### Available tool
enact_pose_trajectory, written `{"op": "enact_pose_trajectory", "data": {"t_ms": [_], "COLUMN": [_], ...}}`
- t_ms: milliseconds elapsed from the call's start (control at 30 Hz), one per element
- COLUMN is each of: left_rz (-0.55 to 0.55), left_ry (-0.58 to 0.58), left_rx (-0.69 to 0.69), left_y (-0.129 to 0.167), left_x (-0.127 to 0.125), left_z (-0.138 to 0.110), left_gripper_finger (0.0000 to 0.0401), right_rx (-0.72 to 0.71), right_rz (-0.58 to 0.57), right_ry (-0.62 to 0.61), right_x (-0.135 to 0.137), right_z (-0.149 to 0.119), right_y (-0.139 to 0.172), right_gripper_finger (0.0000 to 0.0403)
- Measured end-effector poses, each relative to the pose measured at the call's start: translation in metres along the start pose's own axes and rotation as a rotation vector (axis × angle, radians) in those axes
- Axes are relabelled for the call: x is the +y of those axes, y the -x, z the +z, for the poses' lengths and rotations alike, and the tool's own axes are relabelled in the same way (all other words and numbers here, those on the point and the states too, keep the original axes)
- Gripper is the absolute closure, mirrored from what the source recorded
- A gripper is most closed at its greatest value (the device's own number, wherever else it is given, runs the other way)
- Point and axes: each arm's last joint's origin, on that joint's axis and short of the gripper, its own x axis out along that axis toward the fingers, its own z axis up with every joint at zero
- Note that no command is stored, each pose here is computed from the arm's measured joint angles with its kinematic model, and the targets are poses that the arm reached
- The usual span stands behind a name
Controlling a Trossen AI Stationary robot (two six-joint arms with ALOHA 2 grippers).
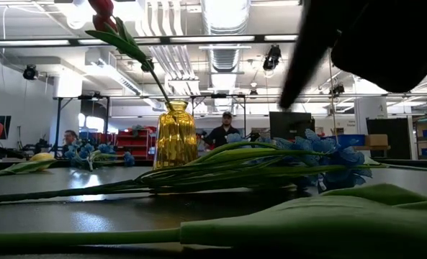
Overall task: Sort flowers into vase by color
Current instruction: Put the bottom yellow flower into the left yellow vase
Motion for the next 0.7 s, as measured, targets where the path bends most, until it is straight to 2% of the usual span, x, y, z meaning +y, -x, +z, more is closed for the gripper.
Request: {"op": "enact_pose_trajectory", "data": {"t_ms": [133,333,400,500,600,700], "left_rz": [0.0,0.002,0.002,0.001,0.001,0.001], "left_ry": [0.0,-0.015,-0.015,-0.013,-0.005,0.0], "left_rx": [0.0,-0.001,-0.001,-0.001,-0.001,-0.002], "left_y": [0.0,0.0,0.0,0.0,0.0,0.0], "left_x": [0.0,0.0,0.0,0.0,0.0,0.0], "left_z": [0.0,0.0,0.0,0.0,0.0,0.0], "left_gripper_finger": [0.0286,0.0286,0.0286,0.0286,0.0286,0.0286], "right_rx": [-0.113,-0.346,-0.365,-0.326,-0.261,-0.189], "right_rz": [-0.119,-0.345,-0.358,-0.318,-0.295,-0.265], "right_ry": [0.038,0.094,0.093,0.083,0.071,0.058], "right_x": [-0.001,-0.001,0.004,0.009,0.011,0.011], "right_z": [0.01,0.038,0.042,0.041,0.034,0.025], "right_y": [0.029,0.094,0.114,0.131,0.131,0.119], "right_gripper_finger": [0.02,0.02,0.02,0.02,0.02,0.02]}}
